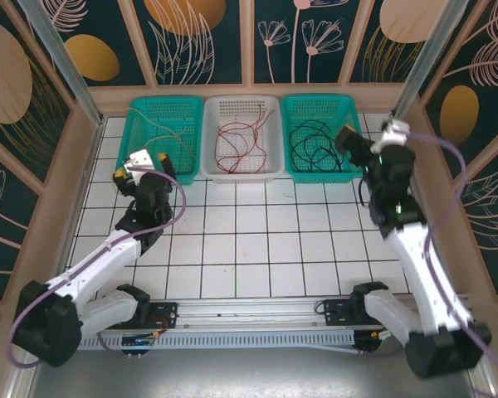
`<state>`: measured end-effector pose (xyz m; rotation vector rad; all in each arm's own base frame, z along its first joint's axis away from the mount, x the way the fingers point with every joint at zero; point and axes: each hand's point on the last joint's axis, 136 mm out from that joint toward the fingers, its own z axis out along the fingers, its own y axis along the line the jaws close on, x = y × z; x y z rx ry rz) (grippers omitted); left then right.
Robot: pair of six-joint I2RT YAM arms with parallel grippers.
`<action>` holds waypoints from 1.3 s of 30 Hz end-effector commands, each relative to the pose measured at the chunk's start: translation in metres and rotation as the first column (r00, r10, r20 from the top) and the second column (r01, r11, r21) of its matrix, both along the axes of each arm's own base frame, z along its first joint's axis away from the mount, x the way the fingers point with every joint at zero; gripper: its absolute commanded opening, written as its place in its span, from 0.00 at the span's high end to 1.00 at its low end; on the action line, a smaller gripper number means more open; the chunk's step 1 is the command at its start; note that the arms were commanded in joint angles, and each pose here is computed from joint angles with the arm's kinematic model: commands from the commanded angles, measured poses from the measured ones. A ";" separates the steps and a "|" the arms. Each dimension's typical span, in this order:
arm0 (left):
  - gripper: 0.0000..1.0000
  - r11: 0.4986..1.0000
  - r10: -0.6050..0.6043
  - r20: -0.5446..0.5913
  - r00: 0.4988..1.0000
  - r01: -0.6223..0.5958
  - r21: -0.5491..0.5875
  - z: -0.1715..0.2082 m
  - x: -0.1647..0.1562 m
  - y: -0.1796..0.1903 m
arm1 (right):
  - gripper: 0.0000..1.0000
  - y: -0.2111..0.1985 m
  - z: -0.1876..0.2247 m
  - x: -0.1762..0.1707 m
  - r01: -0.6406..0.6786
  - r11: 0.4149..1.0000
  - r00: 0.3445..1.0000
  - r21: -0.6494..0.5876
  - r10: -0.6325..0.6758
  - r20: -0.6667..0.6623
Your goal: Untangle the cables
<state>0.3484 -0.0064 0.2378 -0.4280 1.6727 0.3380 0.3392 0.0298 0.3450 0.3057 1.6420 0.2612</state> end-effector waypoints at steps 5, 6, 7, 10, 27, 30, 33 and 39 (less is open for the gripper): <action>0.01 0.995 0.099 0.116 0.988 -0.100 0.001 -0.042 0.004 0.058 | 0.01 -0.076 -0.094 -0.024 0.422 0.890 0.906 -0.170 -0.413 0.091; 0.01 0.995 0.101 0.119 0.988 -0.103 0.007 -0.049 0.002 0.061 | 0.01 -0.077 -0.109 -0.022 0.426 0.881 0.904 -0.205 -0.420 0.074; 0.01 0.995 0.100 0.115 0.988 -0.102 0.015 -0.056 0.001 0.063 | 0.01 -0.078 -0.126 -0.019 0.427 0.872 0.903 -0.241 -0.427 0.056; 0.01 0.995 0.100 0.149 0.984 -0.103 0.010 -0.075 -0.013 0.068 | 0.01 -0.079 -0.158 -0.016 0.426 0.863 0.904 -0.273 -0.421 0.079; 0.01 0.982 -0.184 0.093 0.978 0.188 -0.032 -0.100 0.020 0.049 | 0.01 -0.053 -0.216 0.034 0.066 0.972 0.998 -0.224 -0.068 -0.004; 0.01 0.982 -0.183 0.093 0.979 0.187 -0.029 -0.100 0.019 0.049 | 0.01 -0.052 -0.217 0.033 0.068 0.970 0.997 -0.232 -0.071 -0.005; 0.01 0.981 -0.188 0.091 0.978 0.191 -0.031 -0.100 0.019 0.048 | 0.01 -0.051 -0.217 0.034 0.065 0.969 0.998 -0.238 -0.069 -0.006; 0.01 0.981 -0.188 0.093 0.978 0.191 -0.029 -0.100 0.019 0.048 | 0.01 -0.049 -0.217 0.034 0.063 0.968 0.998 -0.242 -0.067 -0.007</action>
